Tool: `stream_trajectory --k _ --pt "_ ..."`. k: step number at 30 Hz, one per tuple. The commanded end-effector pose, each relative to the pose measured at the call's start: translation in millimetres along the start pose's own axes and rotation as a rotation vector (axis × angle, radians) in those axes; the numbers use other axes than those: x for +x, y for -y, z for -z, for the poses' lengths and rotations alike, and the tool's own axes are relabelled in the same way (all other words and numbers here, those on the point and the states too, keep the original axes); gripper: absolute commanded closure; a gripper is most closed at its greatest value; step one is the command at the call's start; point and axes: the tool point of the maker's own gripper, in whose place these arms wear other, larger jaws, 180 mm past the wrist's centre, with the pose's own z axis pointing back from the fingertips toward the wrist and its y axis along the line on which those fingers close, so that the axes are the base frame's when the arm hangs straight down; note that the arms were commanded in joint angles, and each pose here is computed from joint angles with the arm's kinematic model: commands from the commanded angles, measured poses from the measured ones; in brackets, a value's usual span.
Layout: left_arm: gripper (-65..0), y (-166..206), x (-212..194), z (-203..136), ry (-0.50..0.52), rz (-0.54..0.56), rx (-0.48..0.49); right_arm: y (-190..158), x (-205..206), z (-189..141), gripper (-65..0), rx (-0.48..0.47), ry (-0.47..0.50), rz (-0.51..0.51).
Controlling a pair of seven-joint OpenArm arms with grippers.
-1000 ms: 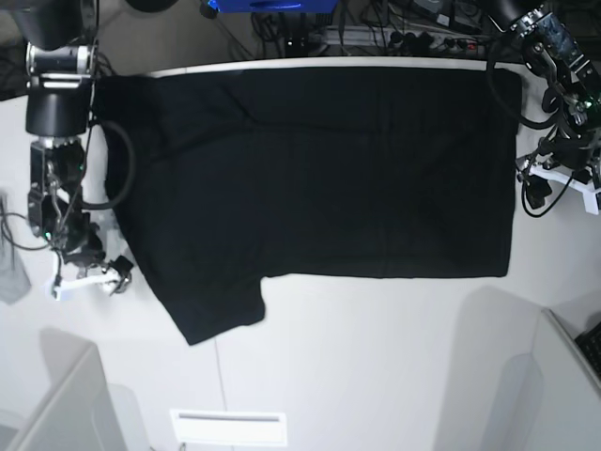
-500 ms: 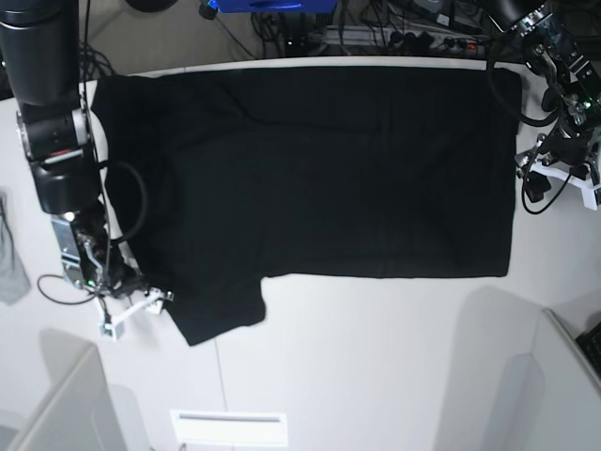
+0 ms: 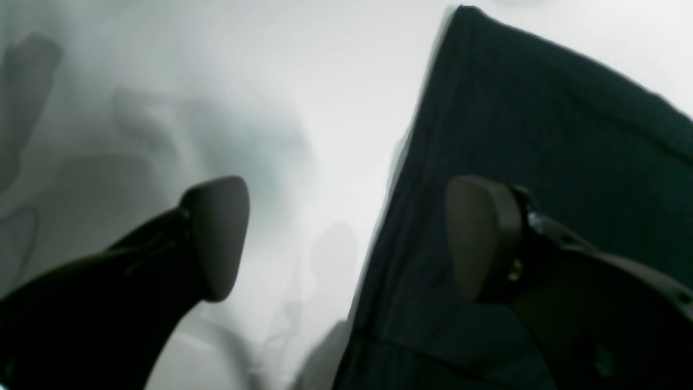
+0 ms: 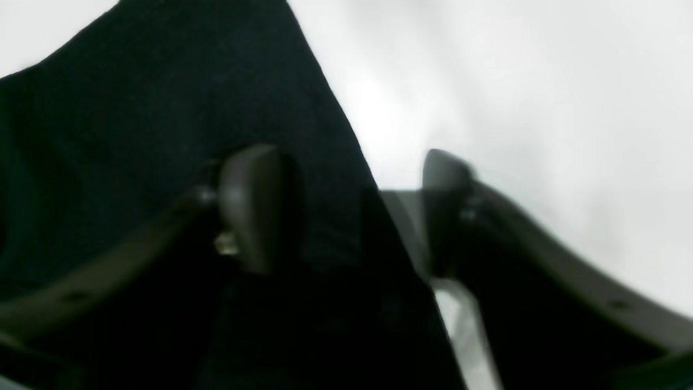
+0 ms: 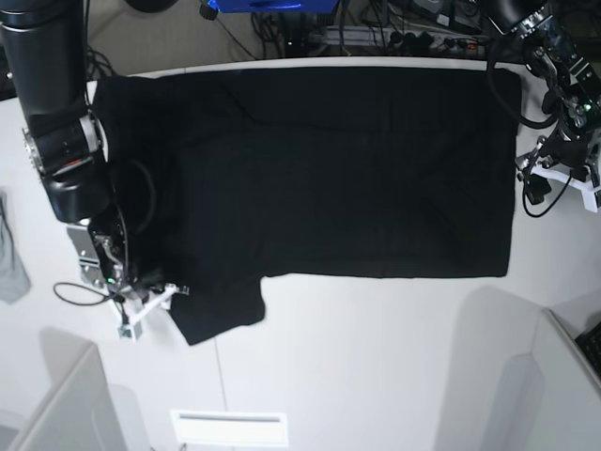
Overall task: Fold the T-shirt properly
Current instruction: 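Release the shoulders and move both grippers to the shirt's side edges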
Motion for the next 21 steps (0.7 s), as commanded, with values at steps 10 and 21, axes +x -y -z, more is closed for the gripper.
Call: stream_trajectory --k 10,21 --pt "-54.6 12.6 34.1 55.4 -0.049 0.041 -0.073 3.9 10.3 -3.1 0.0 -0.002 0.000 0.009" --pt "-54.8 43.3 66.4 115.1 -0.078 0.166 -0.046 2.0 12.0 -3.1 0.0 0.001 0.003 0.008"
